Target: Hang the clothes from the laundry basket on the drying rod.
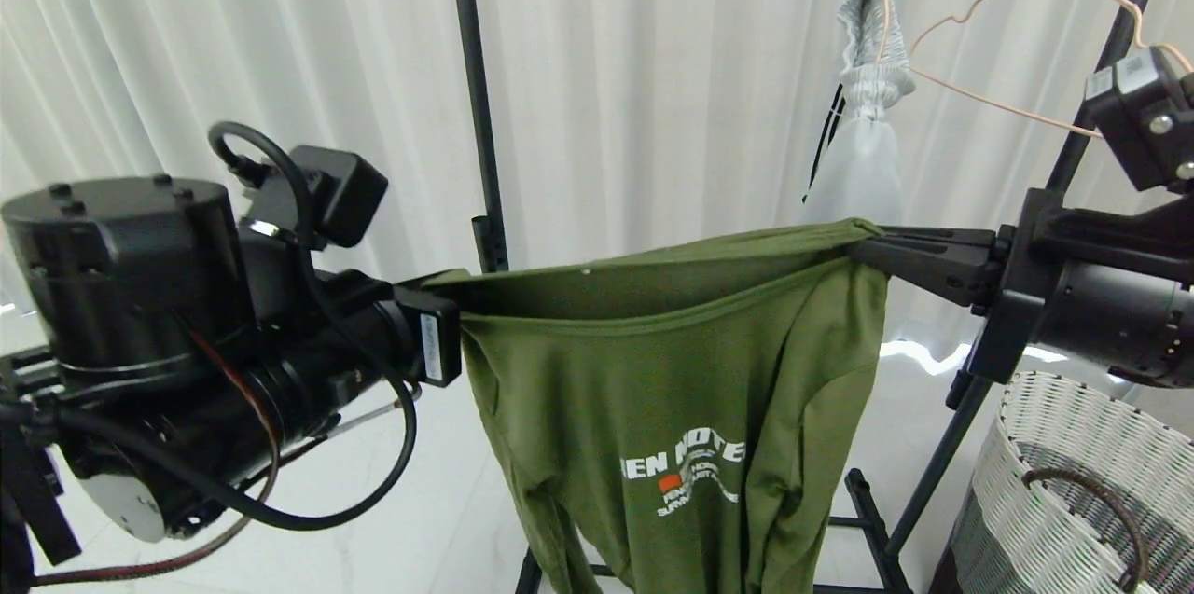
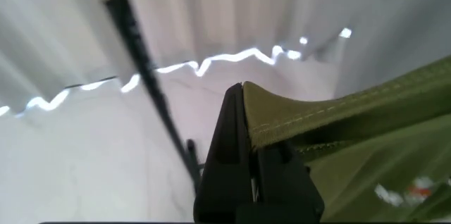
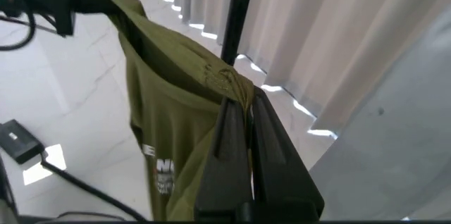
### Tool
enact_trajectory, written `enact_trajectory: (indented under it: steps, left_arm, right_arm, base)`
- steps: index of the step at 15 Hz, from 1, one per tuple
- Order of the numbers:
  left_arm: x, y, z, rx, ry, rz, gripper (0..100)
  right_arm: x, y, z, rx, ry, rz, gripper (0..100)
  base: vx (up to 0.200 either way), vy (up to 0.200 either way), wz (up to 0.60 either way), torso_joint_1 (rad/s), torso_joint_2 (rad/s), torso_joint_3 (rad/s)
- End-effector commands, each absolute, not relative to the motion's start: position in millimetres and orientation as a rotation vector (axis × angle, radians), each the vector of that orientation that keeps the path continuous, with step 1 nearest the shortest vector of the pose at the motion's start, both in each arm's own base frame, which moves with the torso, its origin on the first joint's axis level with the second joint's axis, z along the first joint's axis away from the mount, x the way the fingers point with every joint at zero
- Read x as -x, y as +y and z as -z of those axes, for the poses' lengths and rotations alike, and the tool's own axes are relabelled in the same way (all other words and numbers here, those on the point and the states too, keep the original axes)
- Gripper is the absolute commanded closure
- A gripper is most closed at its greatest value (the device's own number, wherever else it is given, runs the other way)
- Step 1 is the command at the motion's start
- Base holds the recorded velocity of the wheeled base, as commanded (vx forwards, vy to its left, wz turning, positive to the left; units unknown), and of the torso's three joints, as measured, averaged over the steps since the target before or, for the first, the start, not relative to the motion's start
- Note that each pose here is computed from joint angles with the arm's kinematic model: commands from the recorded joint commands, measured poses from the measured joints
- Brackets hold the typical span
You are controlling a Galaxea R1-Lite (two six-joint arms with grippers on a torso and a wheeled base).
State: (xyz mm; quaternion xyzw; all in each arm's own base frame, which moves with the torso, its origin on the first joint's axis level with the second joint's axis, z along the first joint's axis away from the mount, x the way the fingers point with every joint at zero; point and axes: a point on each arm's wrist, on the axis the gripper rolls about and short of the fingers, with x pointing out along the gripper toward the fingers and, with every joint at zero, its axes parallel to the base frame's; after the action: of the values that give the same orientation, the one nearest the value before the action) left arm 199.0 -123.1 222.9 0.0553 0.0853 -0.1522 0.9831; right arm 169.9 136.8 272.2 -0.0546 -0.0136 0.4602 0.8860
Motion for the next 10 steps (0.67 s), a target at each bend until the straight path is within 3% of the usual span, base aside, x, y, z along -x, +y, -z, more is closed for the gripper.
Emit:
enact_trajectory:
  steps: [1,3,10]
  left_arm:
    - [-198,-116,-254,-0.075,0.085,0.228,100]
    - [-202,-112,-263,-0.083,0.096,0.156,100]
    - [-208,-116,-286,-0.065,0.046,0.156,100]
  right_arm:
    - [-183,142,-282,0.110,-0.049,-0.940,100]
    - [-187,145,-298,0.102,-0.103,-0.935,100]
    - [-183,135,-312,0.093,-0.152,-0.908,100]
  base:
    - [0.000,0.000,0.00,0.000,0.00,0.000]
    - [0.000,0.000,0.00,0.000,0.00,0.000]
    - [0.000,0.000,0.00,0.000,0.00,0.000]
